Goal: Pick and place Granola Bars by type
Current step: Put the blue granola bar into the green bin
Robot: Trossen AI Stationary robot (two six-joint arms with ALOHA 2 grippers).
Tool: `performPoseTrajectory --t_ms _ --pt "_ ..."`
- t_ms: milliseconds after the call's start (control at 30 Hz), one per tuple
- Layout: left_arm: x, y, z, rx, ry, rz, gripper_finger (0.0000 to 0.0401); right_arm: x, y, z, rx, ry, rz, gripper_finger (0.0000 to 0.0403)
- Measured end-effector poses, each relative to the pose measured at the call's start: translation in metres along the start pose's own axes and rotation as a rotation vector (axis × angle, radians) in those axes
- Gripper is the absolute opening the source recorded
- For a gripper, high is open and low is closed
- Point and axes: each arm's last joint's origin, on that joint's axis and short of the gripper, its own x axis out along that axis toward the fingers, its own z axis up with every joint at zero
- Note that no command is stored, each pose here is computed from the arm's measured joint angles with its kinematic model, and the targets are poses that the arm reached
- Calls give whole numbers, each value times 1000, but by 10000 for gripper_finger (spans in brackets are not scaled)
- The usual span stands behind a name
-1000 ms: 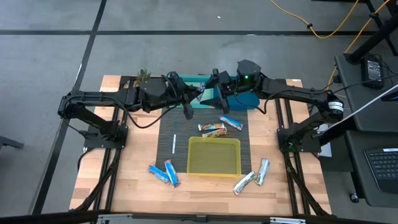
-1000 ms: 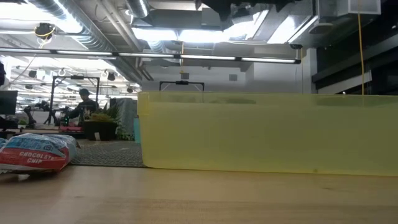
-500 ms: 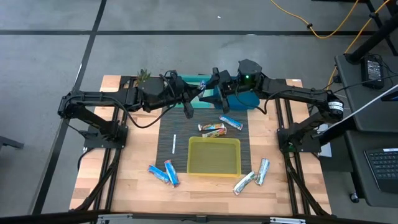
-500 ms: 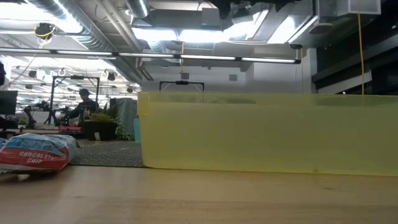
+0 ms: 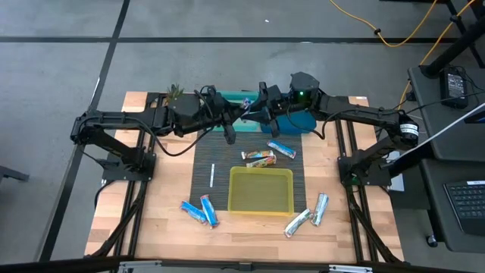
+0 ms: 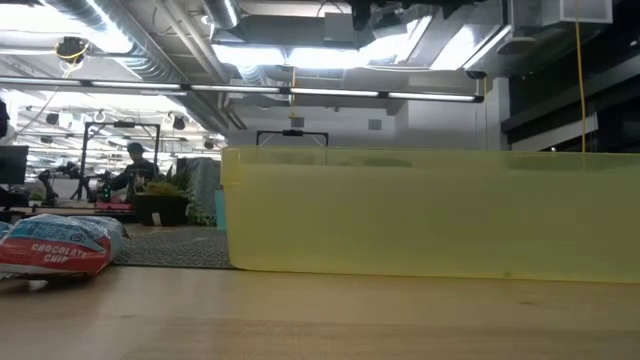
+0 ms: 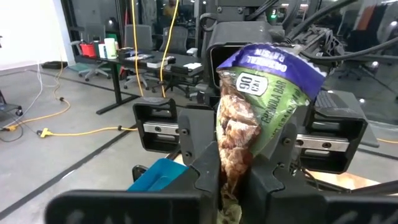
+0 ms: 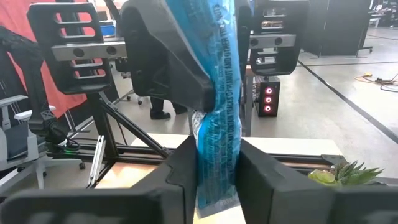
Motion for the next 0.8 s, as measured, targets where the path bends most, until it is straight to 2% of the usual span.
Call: performPoseTrajectory --t_ms 267,467,600,800 --pt "-7 -12 2 15 -15 -42 131 0 1 1 -4 -3 5 84" --pt "-34 -21 13 -18 -47 -104 196 -7 2 5 -2 3 -5 84" --pt "-47 -35 11 -16 -16 -158 214 -13 5 8 -21 14 -23 84" --pt "-50 -48 3 -5 10 -139 215 -14 6 7 22 37 -18 84"
